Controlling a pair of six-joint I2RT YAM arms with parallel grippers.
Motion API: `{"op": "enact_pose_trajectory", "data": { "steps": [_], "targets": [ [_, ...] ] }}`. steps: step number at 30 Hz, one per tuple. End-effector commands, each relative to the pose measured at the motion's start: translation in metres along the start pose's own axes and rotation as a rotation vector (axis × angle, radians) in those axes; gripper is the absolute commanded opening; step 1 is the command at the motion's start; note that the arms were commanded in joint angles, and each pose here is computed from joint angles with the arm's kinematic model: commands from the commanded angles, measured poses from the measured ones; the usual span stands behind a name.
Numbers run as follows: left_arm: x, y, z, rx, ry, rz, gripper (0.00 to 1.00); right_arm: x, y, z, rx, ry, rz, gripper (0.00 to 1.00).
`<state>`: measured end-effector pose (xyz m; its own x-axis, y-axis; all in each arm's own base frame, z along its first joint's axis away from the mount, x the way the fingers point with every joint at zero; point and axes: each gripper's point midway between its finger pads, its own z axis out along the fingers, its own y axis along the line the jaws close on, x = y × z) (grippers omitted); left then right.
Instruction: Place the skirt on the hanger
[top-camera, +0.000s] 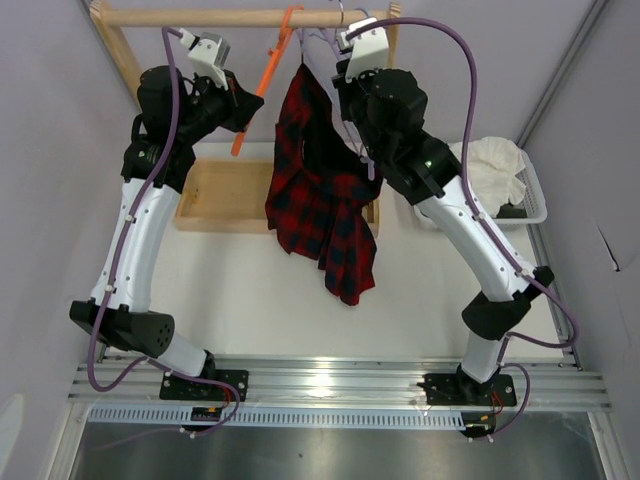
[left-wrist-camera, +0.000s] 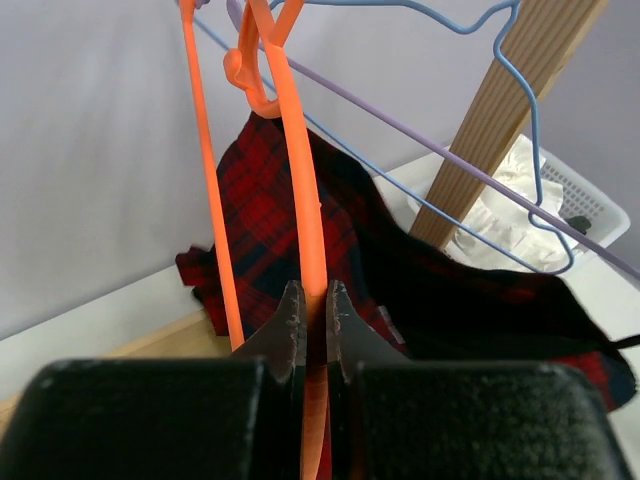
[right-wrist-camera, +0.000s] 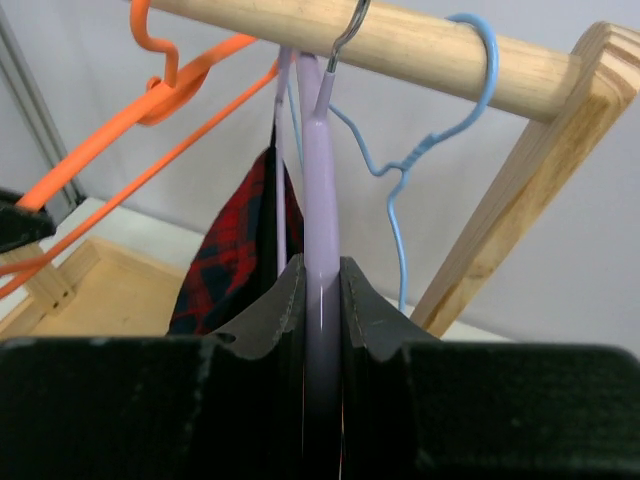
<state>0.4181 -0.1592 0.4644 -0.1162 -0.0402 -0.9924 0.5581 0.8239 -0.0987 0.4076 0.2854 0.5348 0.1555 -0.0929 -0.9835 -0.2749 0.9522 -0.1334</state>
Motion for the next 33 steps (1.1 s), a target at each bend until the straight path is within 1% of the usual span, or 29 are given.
{"op": "enact_pose_trajectory", "data": {
  "steps": [1, 3, 7, 10, 16, 25, 32, 33],
  "targets": [
    [0.012, -0.011, -0.004, 0.051, 0.055, -0.048, 0.0, -0.096, -0.04, -0.001, 0.094, -0.315, 0.148, 0.0],
    [0.013, -0.011, -0.003, 0.052, 0.056, -0.052, 0.0, -0.095, -0.043, 0.003, 0.101, -0.309, 0.15, 0.0],
    [0.018, -0.011, -0.004, 0.053, 0.062, -0.057, 0.0, -0.071, -0.043, 0.018, 0.108, -0.258, 0.151, 0.0],
    [0.017, -0.015, -0.007, 0.062, 0.059, -0.057, 0.0, -0.061, -0.048, 0.023, 0.117, -0.245, 0.163, 0.0],
    [0.021, -0.016, -0.013, 0.06, 0.074, -0.063, 0.0, -0.051, -0.054, 0.032, 0.138, -0.224, 0.161, 0.0],
    [0.024, -0.024, -0.024, 0.078, 0.106, -0.083, 0.0, -0.039, -0.058, 0.039, 0.161, -0.192, 0.146, 0.0],
    [0.016, -0.023, -0.027, 0.058, 0.08, -0.091, 0.0, -0.022, -0.057, 0.039, 0.151, -0.137, 0.143, 0.0],
    [0.014, -0.023, -0.027, 0.057, 0.075, -0.095, 0.0, -0.027, -0.059, 0.034, 0.15, -0.143, 0.151, 0.0]
  ]
}}
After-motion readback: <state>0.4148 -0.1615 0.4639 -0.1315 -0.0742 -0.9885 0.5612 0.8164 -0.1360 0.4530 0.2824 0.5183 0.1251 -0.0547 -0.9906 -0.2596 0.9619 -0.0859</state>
